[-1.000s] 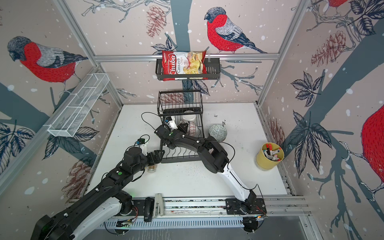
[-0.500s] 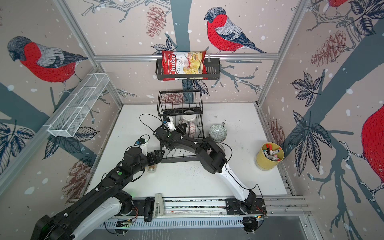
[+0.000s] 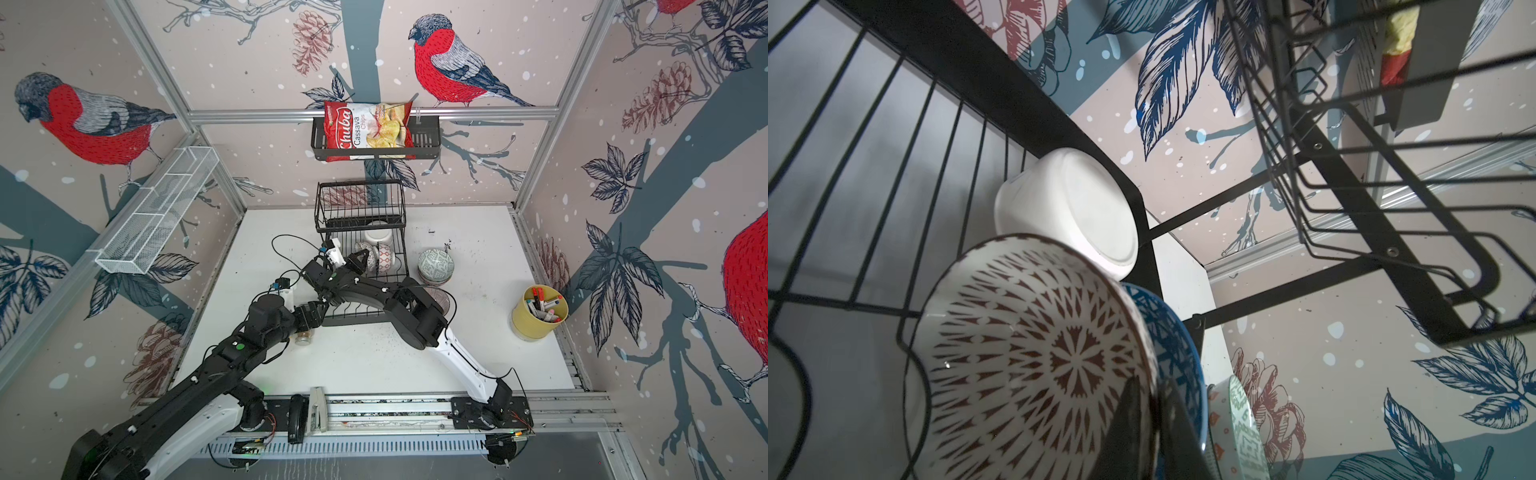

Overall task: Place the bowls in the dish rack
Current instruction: 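Open the right gripper and release the maroon bowl upright in the rack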

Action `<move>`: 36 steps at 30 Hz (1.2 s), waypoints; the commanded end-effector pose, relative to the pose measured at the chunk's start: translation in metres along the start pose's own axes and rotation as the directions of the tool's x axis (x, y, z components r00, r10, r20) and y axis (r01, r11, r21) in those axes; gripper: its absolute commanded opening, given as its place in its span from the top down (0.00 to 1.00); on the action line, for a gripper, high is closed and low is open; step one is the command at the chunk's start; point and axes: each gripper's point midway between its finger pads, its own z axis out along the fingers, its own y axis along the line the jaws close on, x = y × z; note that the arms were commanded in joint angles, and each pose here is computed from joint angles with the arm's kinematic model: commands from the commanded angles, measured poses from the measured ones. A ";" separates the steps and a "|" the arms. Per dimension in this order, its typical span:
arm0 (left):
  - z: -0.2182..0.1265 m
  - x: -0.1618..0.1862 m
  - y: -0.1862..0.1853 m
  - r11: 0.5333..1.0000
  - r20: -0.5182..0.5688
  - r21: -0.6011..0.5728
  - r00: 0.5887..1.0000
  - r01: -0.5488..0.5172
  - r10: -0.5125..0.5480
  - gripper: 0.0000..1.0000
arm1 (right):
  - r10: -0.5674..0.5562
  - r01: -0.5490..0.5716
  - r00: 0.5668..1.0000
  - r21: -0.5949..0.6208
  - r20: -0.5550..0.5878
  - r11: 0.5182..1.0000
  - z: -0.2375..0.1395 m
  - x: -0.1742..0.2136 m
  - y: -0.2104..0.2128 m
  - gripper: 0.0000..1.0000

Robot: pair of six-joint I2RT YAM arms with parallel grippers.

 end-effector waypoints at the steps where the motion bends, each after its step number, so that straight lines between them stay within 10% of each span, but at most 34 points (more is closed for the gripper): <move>1: -0.001 -0.014 -0.009 0.999 0.054 0.031 0.998 -0.018 0.016 0.07 | -0.021 0.021 1.000 -0.065 0.000 0.998 -0.004 0.002 0.015 0.86; 36: -0.002 -0.014 -0.011 0.999 0.044 0.036 0.999 -0.017 0.016 0.06 | 0.140 -0.143 0.990 -0.247 -0.030 0.958 -0.015 -0.017 0.006 0.43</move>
